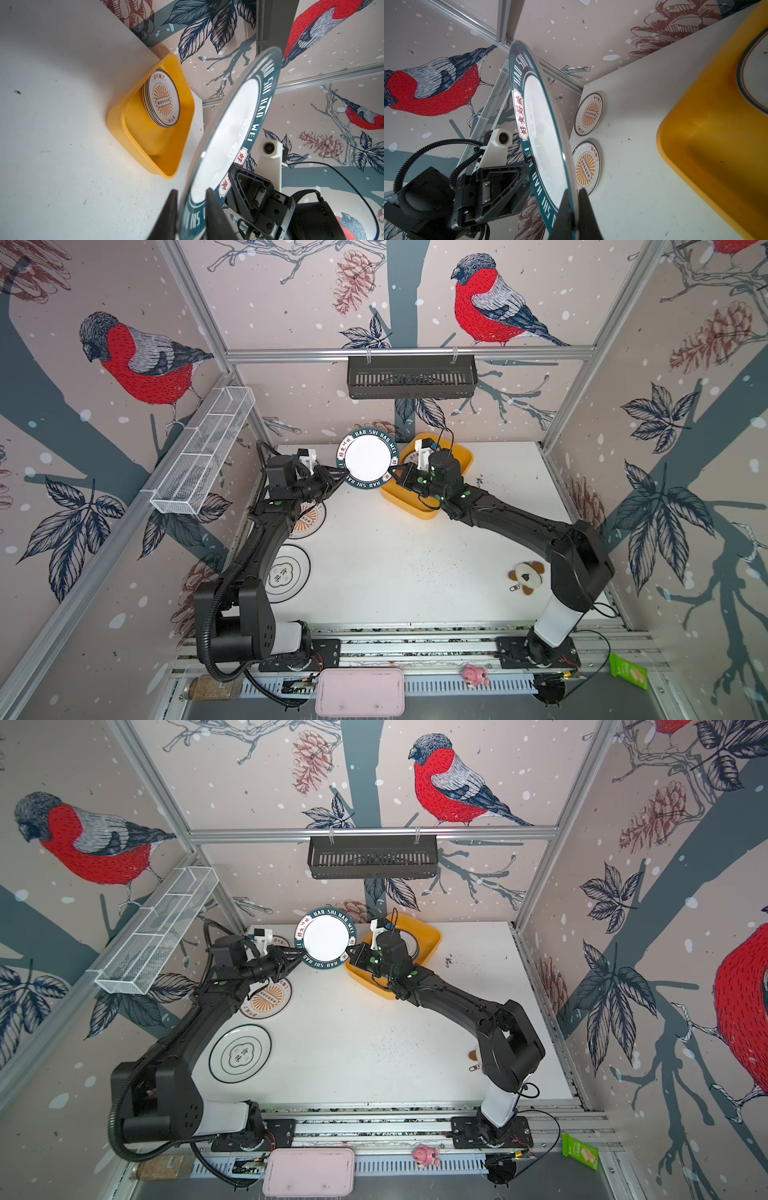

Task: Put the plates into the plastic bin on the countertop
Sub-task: 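Lower the green-rimmed plate into the bin with the right gripper while the left arm withdraws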

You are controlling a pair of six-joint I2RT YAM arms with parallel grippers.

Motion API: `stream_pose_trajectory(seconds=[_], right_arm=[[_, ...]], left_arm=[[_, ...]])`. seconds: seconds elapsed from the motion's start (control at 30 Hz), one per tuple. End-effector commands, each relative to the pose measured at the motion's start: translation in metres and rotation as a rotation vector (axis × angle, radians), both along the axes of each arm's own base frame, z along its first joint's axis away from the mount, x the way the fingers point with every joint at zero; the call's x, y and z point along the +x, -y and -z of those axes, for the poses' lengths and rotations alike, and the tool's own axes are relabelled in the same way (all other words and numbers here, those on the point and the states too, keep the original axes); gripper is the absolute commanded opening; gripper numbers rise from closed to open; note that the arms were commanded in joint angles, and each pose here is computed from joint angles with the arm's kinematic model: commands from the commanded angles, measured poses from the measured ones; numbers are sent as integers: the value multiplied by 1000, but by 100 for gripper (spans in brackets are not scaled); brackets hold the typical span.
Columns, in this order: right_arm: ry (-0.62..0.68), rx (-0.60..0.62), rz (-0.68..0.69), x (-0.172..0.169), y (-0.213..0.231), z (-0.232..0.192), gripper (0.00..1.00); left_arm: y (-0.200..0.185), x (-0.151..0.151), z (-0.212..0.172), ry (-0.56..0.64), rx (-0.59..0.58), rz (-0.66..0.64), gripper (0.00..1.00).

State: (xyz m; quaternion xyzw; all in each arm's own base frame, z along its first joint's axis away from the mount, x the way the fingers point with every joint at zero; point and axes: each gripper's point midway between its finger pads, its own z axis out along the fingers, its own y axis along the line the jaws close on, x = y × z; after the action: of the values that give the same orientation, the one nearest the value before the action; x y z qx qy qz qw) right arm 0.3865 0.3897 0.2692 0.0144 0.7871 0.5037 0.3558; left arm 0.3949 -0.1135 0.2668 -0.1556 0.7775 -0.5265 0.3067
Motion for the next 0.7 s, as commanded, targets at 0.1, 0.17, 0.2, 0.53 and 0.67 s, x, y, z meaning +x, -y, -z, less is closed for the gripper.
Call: stream_pose_trajectory(seconds=[0.1, 0.17, 0.2, 0.53, 0.67], right_arm=[[-13, -44, 36, 3, 13, 5, 2], [-19, -42, 49, 7, 19, 5, 2], [-22, -44, 52, 9, 22, 6, 2], [-99, -84, 178, 41, 81, 28, 2], [-135, -104, 237, 56, 111, 41, 2]], left_arm=[[0, -1, -14, 65, 26, 15, 58], [-2, 0, -15, 72, 42, 7, 64], [-3, 0, -15, 77, 50, 2, 67], [-11, 3, -13, 87, 124, -33, 86], [-15, 7, -11, 84, 137, -64, 89]])
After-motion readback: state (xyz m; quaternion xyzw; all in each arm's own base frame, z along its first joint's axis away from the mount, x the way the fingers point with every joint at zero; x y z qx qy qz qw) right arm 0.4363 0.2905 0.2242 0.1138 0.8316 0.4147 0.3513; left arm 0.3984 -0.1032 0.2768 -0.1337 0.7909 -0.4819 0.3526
